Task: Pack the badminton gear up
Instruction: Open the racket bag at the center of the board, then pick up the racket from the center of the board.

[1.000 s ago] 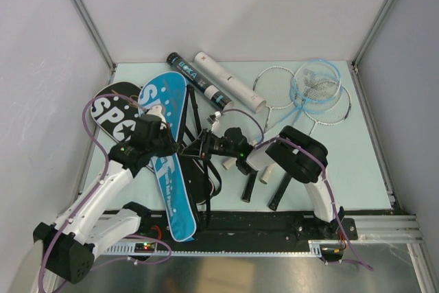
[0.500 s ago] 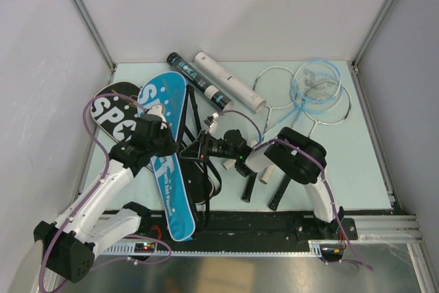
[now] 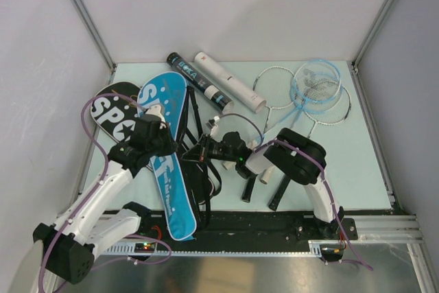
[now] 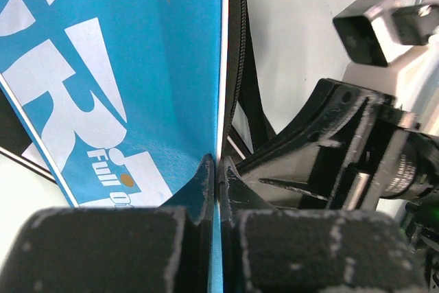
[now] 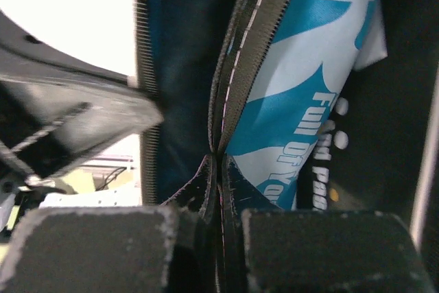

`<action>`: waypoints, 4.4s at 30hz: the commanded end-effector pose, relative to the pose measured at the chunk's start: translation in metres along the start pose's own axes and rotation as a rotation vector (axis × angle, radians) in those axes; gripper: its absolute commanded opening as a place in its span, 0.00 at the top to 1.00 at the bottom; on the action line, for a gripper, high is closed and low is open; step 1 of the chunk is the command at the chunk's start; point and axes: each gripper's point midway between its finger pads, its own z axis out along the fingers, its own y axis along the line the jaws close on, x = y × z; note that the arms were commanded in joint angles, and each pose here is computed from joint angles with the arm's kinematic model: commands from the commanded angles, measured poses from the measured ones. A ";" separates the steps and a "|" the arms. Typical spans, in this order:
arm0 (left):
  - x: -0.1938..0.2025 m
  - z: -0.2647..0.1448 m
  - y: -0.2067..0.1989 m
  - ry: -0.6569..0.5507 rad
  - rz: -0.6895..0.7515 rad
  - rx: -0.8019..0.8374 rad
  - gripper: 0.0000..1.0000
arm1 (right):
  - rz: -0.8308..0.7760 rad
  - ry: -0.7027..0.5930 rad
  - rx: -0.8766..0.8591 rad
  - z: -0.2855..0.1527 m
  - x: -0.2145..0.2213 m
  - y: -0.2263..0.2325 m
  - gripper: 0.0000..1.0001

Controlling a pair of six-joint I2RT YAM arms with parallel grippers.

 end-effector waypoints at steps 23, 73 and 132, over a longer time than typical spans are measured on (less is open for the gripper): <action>-0.059 -0.029 0.003 -0.256 -0.006 -0.045 1.00 | -0.205 -0.210 0.563 -0.073 -0.042 -0.042 0.73; -0.035 -0.024 -0.012 -0.134 0.110 0.145 1.00 | 0.095 -0.554 1.113 -0.371 -0.188 -0.148 0.49; -0.046 -0.017 0.006 -0.157 0.035 0.098 1.00 | -0.331 -0.385 0.975 -0.334 -0.143 0.020 1.00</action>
